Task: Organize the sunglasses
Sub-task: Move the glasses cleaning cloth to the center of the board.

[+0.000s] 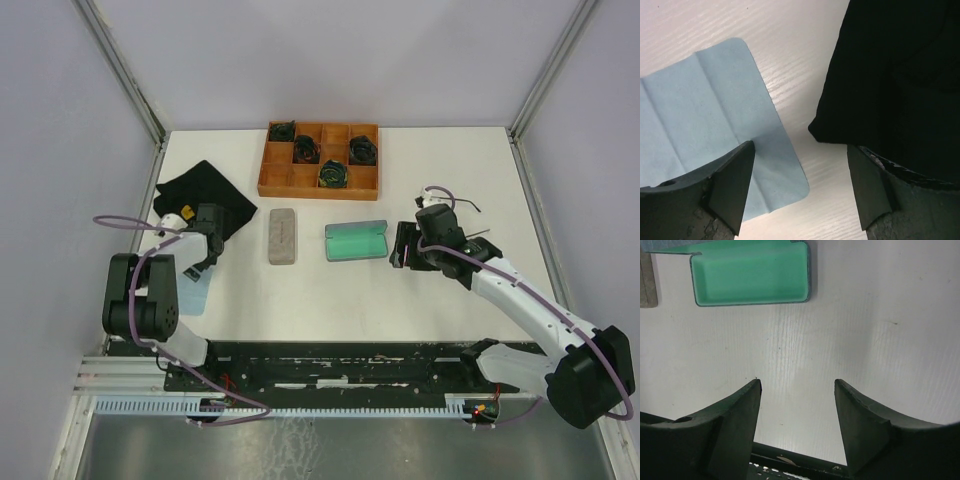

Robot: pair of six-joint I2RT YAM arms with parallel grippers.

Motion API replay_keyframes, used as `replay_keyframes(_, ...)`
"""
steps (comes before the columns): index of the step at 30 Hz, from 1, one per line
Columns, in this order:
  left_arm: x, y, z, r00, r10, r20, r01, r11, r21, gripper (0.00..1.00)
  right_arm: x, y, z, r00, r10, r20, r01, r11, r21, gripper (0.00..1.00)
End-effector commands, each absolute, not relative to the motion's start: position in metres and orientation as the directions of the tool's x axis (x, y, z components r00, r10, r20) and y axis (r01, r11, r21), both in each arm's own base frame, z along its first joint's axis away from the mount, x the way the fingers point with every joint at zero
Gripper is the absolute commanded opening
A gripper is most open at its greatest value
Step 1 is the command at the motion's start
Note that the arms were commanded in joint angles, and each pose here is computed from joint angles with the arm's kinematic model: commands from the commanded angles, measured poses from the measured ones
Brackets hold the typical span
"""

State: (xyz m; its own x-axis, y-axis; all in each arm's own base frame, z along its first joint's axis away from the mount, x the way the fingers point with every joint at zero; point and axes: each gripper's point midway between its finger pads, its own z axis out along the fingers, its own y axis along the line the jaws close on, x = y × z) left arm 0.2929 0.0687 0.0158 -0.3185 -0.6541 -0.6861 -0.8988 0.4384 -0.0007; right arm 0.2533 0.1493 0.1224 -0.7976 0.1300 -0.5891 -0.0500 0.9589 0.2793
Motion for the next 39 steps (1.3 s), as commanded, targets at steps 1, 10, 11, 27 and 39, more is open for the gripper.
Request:
replay_keyframes(1, 0.293, 0.064, -0.004, -0.362, -0.700, -0.615, -0.892, 0.453, 0.010, 0.79, 0.256, 0.152, 0.126, -0.785, 0.142, -0.603, -0.054, 0.954, 0.295, 0.69)
replay_keyframes(10, 0.280, 0.052, -0.011, -0.306, -0.768, -0.563, -0.887, 0.445, -0.125, 0.28, 0.259, 0.154, 0.131, -0.780, 0.140, -0.610, -0.064, 0.952, 0.299, 0.70)
replay_keyframes(11, 0.277, 0.050, -0.011, -0.306, -0.771, -0.559, -0.884, 0.448, -0.135, 0.18, 0.258, 0.154, 0.131, -0.779, 0.140, -0.611, -0.065, 0.952, 0.300, 0.70)
replay_keyframes(27, 0.246, -0.010, 0.012, -0.416, -0.752, -0.511, -0.722, 0.615, -0.317, 0.03, 0.257, 0.144, 0.154, -0.738, 0.157, -0.657, -0.057, 0.955, 0.292, 0.71)
replay_keyframes(39, 0.209, -0.077, 0.017, -0.583, -0.599, -0.548, -0.541, 0.790, -0.288, 0.03, 0.250, 0.137, 0.156, -0.733, 0.164, -0.661, -0.042, 0.958, 0.285, 0.71)
